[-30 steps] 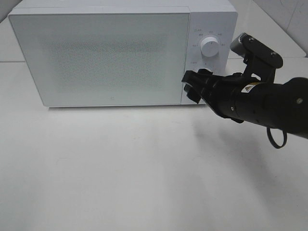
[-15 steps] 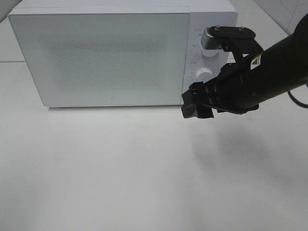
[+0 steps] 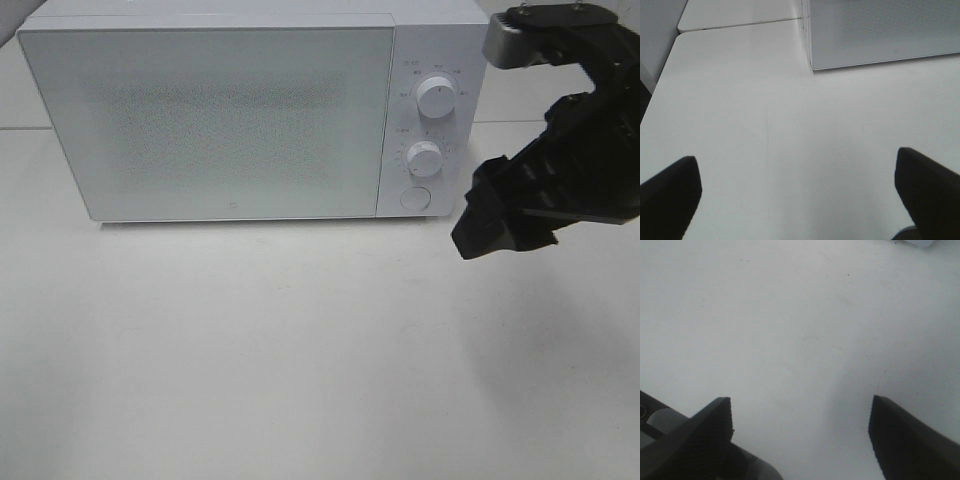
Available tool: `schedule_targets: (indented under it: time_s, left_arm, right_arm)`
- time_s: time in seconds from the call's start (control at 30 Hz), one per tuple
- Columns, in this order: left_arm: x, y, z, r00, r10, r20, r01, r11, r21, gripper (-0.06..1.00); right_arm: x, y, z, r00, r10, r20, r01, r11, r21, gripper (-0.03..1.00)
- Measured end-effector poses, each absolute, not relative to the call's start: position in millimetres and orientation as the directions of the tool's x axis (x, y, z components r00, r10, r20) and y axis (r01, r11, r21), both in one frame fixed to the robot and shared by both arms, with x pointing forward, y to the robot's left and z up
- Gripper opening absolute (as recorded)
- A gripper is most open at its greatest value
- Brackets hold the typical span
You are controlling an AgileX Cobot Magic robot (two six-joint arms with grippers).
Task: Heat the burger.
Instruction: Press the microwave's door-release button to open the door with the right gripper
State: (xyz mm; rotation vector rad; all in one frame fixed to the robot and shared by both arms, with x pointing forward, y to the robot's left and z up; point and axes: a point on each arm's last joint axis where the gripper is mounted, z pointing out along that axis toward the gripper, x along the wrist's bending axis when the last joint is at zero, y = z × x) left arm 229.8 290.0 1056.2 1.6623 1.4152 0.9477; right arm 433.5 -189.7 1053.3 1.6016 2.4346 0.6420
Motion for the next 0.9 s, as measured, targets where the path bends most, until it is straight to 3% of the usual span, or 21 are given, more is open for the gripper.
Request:
schedule_targets:
  time_s: [0.53, 0.9]
  left_arm:
    - [230, 290, 1056, 0.117, 0.991, 0.069, 0.441, -0.114, 0.89, 0.97]
    - [230, 290, 1056, 0.117, 0.991, 0.069, 0.441, -0.114, 0.89, 0.97]
  right_arm:
    - [367, -243, 1103, -0.361, 0.93, -0.067, 0.793, 0.344, 0.503, 0.75]
    - [318, -277, 1093, -0.282, 0.955, -0.091, 0.748, 0.278, 0.603, 0.75]
